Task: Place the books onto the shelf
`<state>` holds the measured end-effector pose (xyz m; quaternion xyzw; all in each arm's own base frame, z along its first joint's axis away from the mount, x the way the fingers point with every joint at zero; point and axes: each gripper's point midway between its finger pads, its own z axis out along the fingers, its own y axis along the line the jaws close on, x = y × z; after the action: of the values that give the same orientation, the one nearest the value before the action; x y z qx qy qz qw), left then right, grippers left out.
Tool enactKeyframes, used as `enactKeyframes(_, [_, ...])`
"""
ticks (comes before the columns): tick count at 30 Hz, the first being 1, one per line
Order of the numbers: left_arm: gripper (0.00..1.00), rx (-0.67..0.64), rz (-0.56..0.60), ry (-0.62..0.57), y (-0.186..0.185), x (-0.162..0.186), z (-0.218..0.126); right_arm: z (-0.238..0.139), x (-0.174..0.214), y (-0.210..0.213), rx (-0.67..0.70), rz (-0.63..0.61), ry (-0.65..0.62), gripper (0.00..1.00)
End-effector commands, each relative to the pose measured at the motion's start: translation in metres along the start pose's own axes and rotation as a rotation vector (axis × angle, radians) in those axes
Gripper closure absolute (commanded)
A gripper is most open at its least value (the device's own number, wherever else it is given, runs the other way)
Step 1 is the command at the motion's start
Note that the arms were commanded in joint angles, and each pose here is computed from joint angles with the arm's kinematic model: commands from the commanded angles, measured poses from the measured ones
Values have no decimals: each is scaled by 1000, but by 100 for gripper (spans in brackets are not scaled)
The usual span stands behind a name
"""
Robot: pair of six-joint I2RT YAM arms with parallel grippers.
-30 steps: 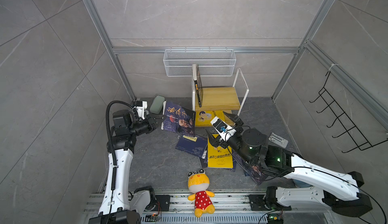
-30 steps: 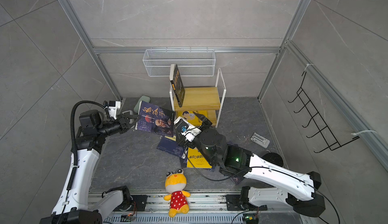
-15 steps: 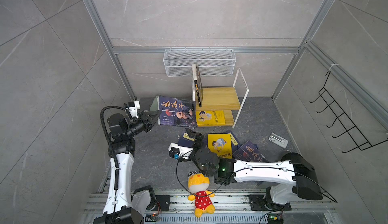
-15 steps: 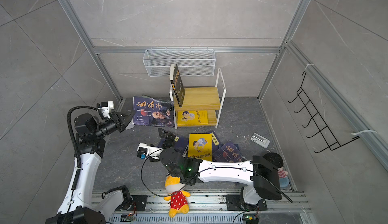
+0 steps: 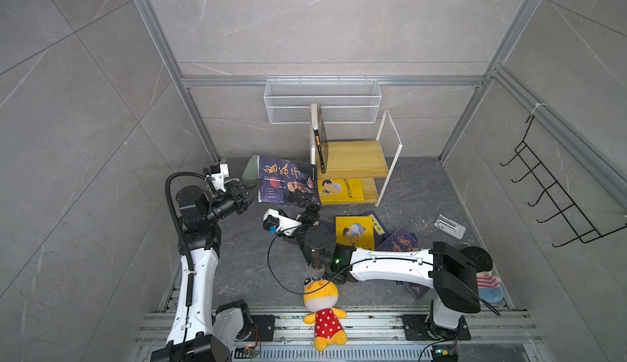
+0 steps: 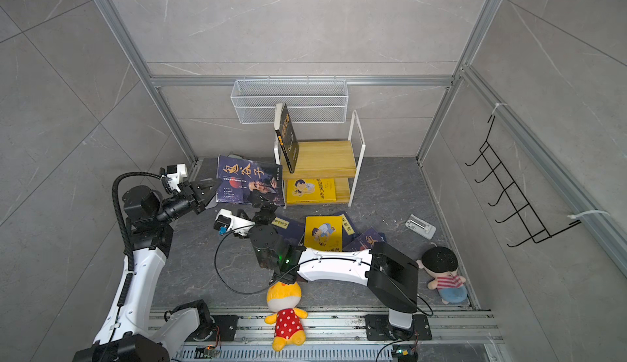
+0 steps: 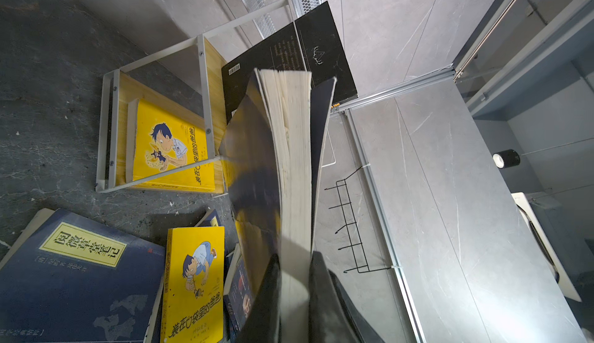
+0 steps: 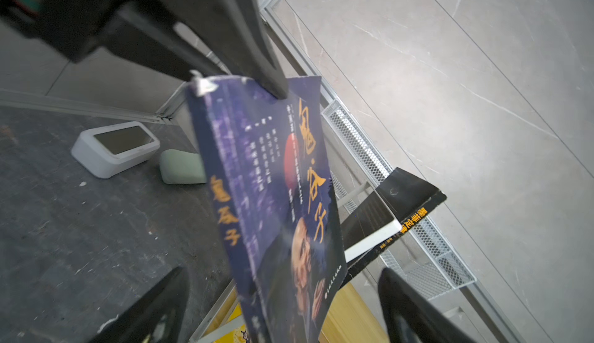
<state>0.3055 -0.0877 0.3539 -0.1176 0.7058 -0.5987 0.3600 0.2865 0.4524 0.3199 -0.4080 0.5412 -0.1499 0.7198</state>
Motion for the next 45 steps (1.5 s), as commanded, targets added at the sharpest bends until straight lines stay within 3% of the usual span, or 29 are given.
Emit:
enactKeyframes(1, [100, 89, 120, 18, -37, 7, -4, 13, -3, -8, 45, 70, -1, 19])
enactKeyframes(4, [100, 97, 125, 37, -39, 12, -2, 23, -1, -7, 58, 79, 8, 39])
enactKeyframes(8, [100, 103, 136, 46, -41, 15, -1, 23, 1, -8, 67, 75, 12, 88])
enactKeyframes(9, [100, 106, 144, 48, -42, 17, -1, 21, 2, -10, 74, 81, 12, 98])
enactKeyframes(10, [100, 107, 146, 51, -41, 18, -1, 19, 2, -15, 90, 90, 15, 100])
enactKeyframes(11, [95, 106, 145, 52, -41, 19, -1, 16, 1, -19, 97, 97, 18, 100])
enactKeyframes(13, [72, 108, 163, 55, -41, 19, -1, 5, -1, -25, 90, 104, 13, 100])
enactKeyframes(21, [19, 96, 199, 34, -33, 16, -4, -44, 12, -57, 59, 181, 17, 100])
enactKeyframes(23, [10, 82, 224, 23, -29, 17, -4, -57, 22, -65, 41, 236, 17, 100])
enactKeyframes(30, [0, -70, 230, -4, 14, 13, -6, -87, 53, -93, 40, 414, 19, 100])
enactKeyframes(34, [0, -194, 220, -15, 44, 12, -9, -92, 72, -122, 92, 617, 21, 100])
enactKeyframes(40, [0, -364, 315, -25, 79, 11, -19, -88, 92, -157, 147, 847, -5, 100])
enactKeyframes(45, [0, -390, 416, 45, 85, 22, -19, -79, 94, -179, 180, 911, -34, 100])
